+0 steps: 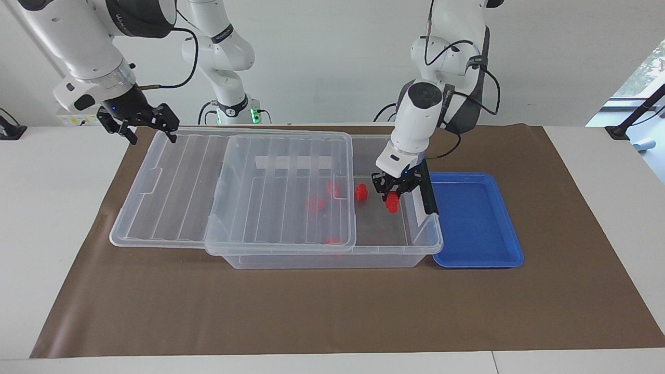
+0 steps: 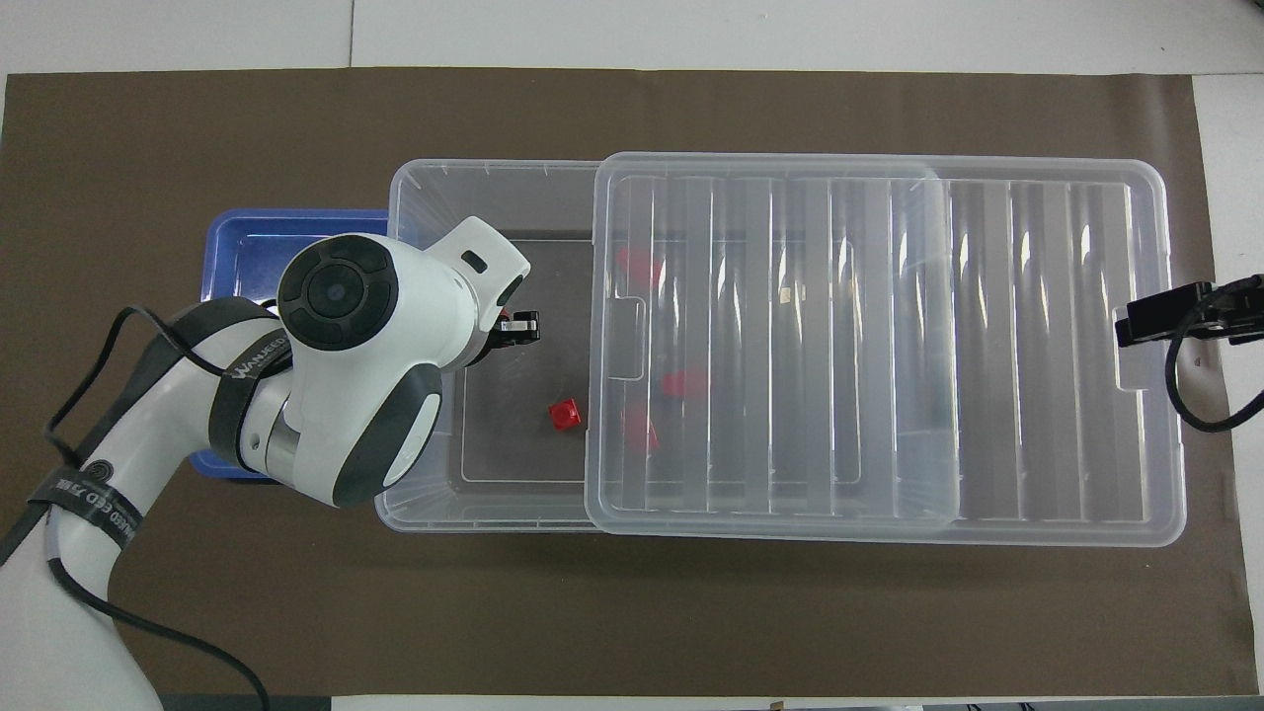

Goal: Place red block in blue tray from box
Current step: 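Carry the red block with the left gripper over the blue tray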

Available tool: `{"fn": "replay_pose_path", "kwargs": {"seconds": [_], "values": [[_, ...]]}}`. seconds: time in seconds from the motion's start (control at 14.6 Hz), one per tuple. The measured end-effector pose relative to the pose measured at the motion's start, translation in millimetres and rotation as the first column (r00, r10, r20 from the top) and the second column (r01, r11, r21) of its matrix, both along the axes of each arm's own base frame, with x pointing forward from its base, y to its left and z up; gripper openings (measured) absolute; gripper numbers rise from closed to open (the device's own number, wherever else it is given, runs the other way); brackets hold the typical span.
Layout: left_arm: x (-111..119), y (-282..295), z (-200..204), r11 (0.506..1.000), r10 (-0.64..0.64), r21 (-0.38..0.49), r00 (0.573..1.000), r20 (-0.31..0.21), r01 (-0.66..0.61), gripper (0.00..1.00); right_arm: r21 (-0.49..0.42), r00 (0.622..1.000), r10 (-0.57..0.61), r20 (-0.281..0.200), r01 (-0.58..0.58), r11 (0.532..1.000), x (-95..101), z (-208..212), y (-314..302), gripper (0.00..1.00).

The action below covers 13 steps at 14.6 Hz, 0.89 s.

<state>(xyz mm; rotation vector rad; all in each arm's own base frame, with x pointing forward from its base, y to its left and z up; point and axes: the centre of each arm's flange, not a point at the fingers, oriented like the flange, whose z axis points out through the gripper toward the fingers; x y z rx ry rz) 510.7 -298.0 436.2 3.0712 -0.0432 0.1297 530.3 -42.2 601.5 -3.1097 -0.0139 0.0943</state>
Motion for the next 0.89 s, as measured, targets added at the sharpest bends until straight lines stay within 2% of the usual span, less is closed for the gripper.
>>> {"fn": "replay_pose_path", "kwargs": {"seconds": [0.27,0.41,0.62,0.89], "values": [[-15,20,52,1.000,0.016,-0.002,1.000,0.008,-0.016,0.34,-0.008,0.991,0.118,0.063,-0.118,0.993,-3.8,-19,-55,0.55],[-10,52,67,0.999,0.034,0.006,0.999,0.004,-0.034,0.34,-0.018,0.985,0.146,0.087,-0.145,0.989,-10.7,-37,-90,0.33],[8,106,66,0.999,0.039,0.022,0.999,-0.009,-0.038,0.34,-0.027,0.984,0.148,0.104,-0.146,0.989,-12.6,-60,-101,0.04],[22,178,42,0.998,-0.041,0.044,0.999,-0.031,0.042,0.34,-0.020,0.988,0.120,0.093,-0.118,0.993,-4.2,-96,-119,0.01]]}}
